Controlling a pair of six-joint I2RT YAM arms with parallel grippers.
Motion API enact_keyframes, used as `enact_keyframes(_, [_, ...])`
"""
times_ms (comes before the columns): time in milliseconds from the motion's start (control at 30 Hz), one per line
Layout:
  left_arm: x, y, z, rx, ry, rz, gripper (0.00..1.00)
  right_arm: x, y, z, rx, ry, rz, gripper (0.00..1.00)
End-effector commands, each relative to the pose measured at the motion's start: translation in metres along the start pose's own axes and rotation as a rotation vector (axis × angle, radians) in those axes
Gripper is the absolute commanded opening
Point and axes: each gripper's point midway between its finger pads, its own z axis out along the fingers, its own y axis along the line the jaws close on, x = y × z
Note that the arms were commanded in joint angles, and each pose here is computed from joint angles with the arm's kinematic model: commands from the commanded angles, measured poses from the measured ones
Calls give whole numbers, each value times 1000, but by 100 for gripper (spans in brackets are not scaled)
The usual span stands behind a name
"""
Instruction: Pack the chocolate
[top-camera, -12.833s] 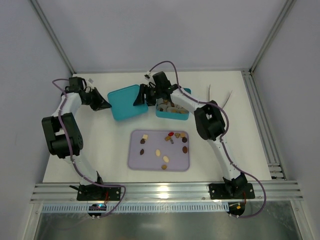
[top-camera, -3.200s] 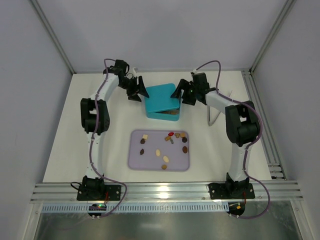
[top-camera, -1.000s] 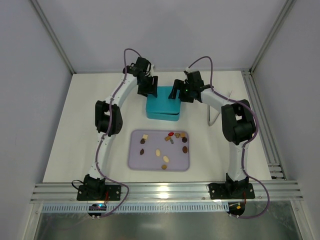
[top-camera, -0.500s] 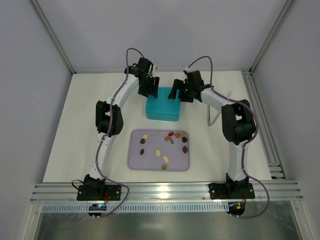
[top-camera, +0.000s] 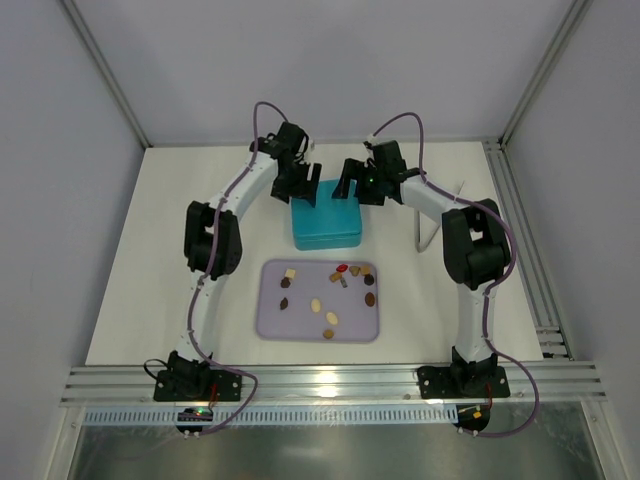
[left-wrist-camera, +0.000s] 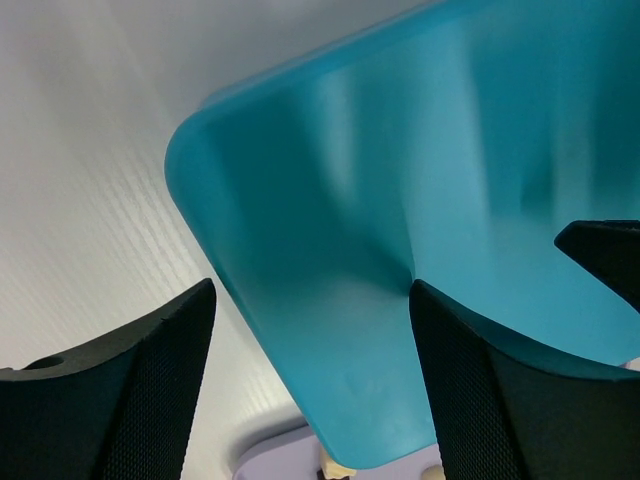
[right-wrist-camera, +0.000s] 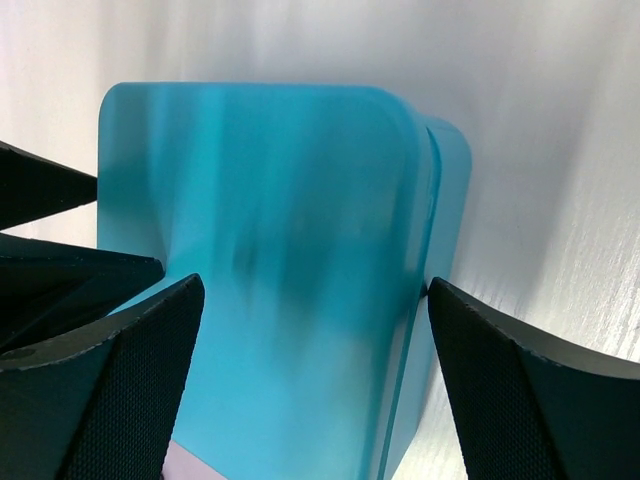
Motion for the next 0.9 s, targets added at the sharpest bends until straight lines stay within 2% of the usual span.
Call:
enact_keyframes(0, [13,-6,-3,11,34,-1,77,-16,25,-8,-64,-37,-33,93])
enact_keyframes(300, [2,-14,-21,146,-11,-81,84,-14,14,-20,-70,-19,0,96])
enact_keyframes(867, [15,-28,-36,274,-19,-150,85,12,13,-34,-98,15,31,99])
